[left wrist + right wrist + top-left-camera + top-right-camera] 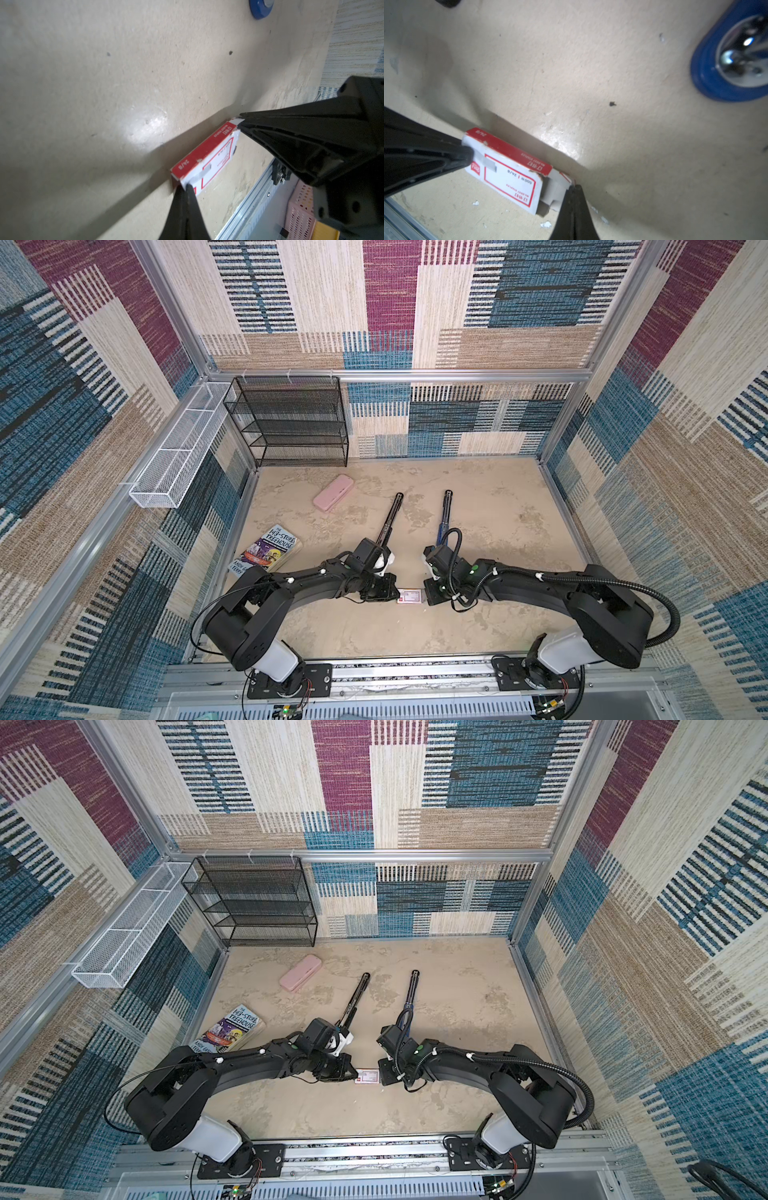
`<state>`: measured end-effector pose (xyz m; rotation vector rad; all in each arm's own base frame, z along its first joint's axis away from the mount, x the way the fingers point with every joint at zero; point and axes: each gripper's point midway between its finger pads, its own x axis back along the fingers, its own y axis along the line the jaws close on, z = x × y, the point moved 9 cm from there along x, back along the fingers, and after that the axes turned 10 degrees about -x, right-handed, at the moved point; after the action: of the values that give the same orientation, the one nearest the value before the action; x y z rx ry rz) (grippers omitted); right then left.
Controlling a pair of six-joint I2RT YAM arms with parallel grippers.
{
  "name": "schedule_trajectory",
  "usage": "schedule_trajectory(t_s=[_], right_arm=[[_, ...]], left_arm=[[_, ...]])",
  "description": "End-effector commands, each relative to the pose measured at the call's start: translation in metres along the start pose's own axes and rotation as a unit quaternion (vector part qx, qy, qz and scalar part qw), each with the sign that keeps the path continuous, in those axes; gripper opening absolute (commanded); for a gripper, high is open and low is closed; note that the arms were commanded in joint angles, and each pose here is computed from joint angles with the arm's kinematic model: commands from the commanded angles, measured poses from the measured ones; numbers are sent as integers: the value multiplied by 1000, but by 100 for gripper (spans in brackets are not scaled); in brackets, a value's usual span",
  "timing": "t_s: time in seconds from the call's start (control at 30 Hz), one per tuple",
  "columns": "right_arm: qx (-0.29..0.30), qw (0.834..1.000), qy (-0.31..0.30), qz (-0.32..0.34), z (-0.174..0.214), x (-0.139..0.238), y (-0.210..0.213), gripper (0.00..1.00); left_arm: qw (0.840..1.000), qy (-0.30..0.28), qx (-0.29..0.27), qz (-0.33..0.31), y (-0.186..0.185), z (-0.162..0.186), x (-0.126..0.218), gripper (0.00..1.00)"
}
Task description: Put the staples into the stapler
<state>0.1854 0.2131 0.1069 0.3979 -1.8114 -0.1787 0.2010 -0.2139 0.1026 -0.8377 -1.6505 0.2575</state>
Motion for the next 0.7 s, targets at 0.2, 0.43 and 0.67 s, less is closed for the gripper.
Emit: schedule_trajectory(t_s=[0.2, 0.43, 0.67], right_arm=[[-6, 1000, -10, 16, 0, 4, -10, 1], [-5, 1000, -13, -2, -2, 5, -6, 1], [-6, 1000, -12, -19, -4, 2, -1, 1]], left_arm=[[1000, 5, -2, -8, 3, 0, -2, 0], [1000, 4, -11, 2, -2, -4, -1, 22], [1000, 2, -22, 13, -8, -13, 0, 32]])
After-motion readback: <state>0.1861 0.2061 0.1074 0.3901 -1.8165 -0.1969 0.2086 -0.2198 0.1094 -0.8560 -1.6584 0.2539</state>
